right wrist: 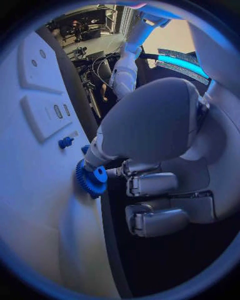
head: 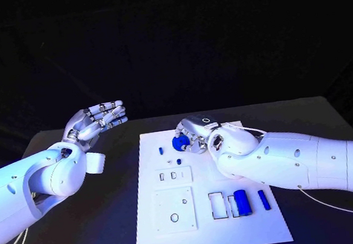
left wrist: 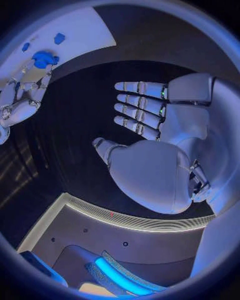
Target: Assemble the parts on the task board
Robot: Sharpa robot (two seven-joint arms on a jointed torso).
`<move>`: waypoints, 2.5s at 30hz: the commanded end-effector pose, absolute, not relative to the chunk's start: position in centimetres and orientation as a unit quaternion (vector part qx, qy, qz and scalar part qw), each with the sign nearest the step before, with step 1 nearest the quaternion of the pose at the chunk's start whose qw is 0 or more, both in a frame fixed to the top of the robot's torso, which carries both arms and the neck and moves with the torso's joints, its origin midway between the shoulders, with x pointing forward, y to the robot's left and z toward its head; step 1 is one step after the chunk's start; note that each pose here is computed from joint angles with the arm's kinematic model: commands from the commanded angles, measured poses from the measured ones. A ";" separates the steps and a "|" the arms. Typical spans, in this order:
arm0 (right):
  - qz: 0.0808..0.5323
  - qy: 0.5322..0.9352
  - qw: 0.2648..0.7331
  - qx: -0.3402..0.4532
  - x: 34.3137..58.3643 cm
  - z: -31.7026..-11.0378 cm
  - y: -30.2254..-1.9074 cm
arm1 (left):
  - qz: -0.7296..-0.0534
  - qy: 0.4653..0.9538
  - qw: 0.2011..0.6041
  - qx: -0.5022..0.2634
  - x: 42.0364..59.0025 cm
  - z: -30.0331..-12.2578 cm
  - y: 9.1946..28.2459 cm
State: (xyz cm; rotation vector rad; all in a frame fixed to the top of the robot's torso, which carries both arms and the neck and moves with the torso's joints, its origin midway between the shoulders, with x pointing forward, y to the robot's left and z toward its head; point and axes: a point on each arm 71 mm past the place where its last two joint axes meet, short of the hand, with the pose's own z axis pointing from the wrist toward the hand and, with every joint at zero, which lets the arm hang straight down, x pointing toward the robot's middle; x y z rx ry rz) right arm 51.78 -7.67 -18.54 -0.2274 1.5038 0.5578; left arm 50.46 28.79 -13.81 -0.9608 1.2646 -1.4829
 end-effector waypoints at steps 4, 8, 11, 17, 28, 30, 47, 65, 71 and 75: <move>0.238 0.673 0.692 -0.112 52.1 -18.7 -7.3 | -0.612 0.515 0.458 -0.388 50.5 -13.7 28.5; 0.236 0.675 0.690 -0.113 52.2 -18.9 -7.1 | -0.613 0.515 0.457 -0.388 50.5 -13.7 28.4; 0.234 0.676 0.689 -0.114 52.3 -19.1 -7.0 | -0.613 0.516 0.457 -0.388 50.5 -13.7 28.4; 0.232 0.679 0.688 -0.113 52.5 -19.2 -7.0 | -0.612 0.516 0.456 -0.388 50.4 -13.7 28.4; 0.230 0.692 0.676 -0.106 52.6 -19.5 -7.1 | -0.613 0.517 0.454 -0.388 50.4 -13.7 28.4; 0.231 0.694 0.674 -0.105 52.6 -19.6 -7.2 | -0.613 0.518 0.454 -0.388 50.4 -13.7 28.5; 0.225 0.706 0.664 -0.101 52.7 -19.9 -8.1 | -0.612 0.518 0.454 -0.389 50.4 -13.7 28.6; 0.216 0.718 0.655 -0.097 52.3 -20.1 -9.7 | -0.610 0.518 0.456 -0.390 50.4 -13.7 28.8; 0.224 0.699 0.675 -0.077 51.7 -19.5 -11.2 | -0.609 0.517 0.457 -0.390 50.4 -13.7 28.9; 0.238 0.681 0.690 -0.053 51.1 -18.5 -13.2 | -0.609 0.517 0.458 -0.391 50.4 -13.7 29.0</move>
